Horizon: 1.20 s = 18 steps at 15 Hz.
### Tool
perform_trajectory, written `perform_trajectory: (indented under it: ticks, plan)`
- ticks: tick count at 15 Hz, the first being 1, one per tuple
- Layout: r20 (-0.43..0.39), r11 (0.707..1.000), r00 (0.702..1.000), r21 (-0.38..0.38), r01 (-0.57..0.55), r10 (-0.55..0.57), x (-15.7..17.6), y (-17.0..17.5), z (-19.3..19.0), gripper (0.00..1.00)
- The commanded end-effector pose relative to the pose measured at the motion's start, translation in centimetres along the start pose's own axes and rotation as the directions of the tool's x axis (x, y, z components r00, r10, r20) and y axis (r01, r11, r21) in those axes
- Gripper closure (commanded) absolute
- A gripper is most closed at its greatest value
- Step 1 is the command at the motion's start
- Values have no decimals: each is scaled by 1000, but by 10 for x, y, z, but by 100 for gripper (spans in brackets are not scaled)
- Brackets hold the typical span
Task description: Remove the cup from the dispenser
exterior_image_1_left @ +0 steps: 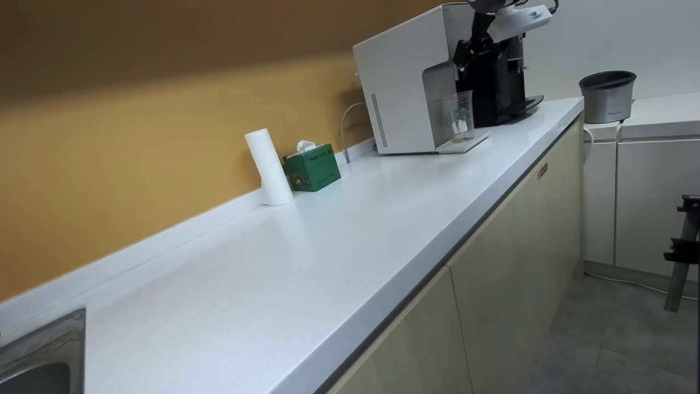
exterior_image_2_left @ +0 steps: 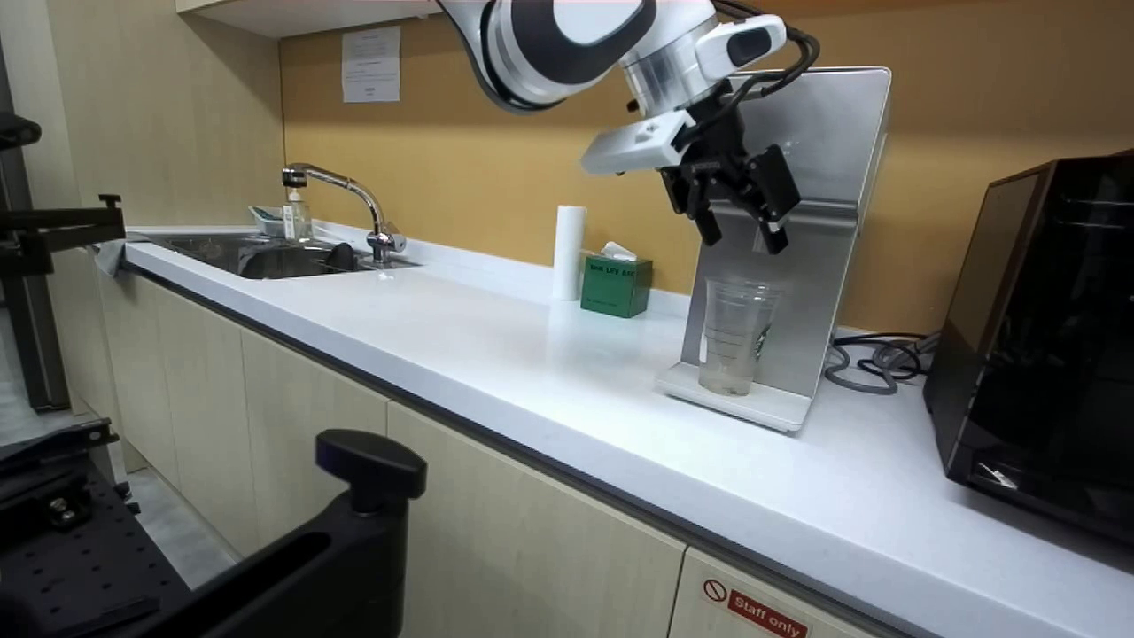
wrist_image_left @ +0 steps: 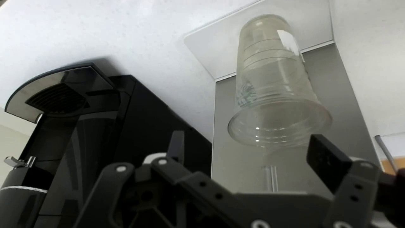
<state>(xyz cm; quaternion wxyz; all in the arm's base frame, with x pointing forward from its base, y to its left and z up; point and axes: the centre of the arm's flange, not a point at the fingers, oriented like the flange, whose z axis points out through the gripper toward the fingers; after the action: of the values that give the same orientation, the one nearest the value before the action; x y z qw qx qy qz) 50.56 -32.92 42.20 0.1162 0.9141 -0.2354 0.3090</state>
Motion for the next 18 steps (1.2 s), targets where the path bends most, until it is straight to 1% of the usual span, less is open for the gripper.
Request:
perform_trajectory:
  ticks: [1, 5, 12, 18]
  plan:
    - [-19, 1000, 1000, -4, -15, 15, 2, 8, 11, 0]
    - [-18, 1000, 1000, 0, -18, 18, 0, 8, 22, 0]
    - [-9, 1000, 1000, 4, 8, -8, -2, -5, 35, 0]
    - [-17, 1000, 1000, -12, 25, -25, 0, -9, 46, 0]
